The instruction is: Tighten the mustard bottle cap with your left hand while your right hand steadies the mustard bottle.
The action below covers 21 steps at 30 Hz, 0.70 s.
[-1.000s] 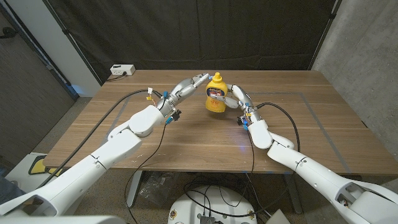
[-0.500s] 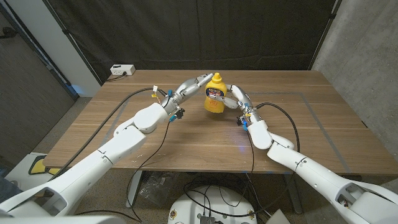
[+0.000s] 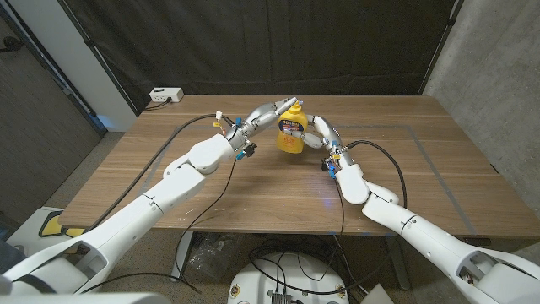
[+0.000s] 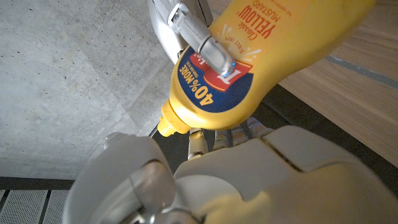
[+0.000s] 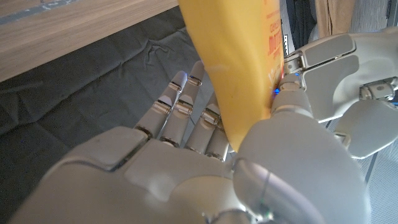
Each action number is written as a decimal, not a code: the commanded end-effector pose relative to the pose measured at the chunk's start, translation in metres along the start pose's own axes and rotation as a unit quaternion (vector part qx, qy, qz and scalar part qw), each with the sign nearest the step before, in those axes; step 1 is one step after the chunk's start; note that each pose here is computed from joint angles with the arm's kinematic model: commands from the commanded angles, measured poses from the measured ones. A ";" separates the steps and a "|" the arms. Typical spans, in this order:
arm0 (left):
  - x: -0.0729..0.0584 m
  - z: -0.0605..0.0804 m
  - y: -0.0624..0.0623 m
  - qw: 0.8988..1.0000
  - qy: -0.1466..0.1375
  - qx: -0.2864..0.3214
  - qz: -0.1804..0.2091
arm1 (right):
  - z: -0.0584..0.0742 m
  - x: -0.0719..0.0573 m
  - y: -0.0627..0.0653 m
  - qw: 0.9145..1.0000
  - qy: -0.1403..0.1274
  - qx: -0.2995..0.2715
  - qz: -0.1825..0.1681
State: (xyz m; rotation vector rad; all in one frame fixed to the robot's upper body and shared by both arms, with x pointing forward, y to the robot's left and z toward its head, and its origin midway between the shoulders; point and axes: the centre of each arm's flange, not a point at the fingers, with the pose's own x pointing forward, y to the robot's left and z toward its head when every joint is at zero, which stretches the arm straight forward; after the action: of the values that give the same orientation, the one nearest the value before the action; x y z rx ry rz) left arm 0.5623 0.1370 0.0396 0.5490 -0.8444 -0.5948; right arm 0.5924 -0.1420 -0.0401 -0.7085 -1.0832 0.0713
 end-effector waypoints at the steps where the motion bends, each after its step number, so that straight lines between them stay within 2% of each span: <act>1: 0.015 -0.009 0.002 1.000 0.010 -0.012 -0.009 | 0.000 -0.003 -0.002 1.000 0.004 -0.003 -0.003; 6: 0.014 -0.008 0.004 1.000 0.014 -0.009 -0.004 | 0.000 -0.004 -0.002 1.000 0.004 -0.003 -0.002; 15: -0.017 0.000 0.007 0.999 0.030 -0.003 0.036 | -0.004 -0.002 -0.005 1.000 0.008 -0.003 -0.003; 21: -0.033 -0.001 -0.002 0.998 0.040 -0.017 0.050 | -0.007 -0.001 -0.006 1.000 0.012 -0.004 -0.004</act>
State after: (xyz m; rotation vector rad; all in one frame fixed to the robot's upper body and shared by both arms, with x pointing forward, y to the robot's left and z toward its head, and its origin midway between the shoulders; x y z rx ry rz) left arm 0.5612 0.1466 0.0363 0.5280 -0.8060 -0.5431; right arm 0.5916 -0.1465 -0.0408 -0.7095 -1.0758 0.0585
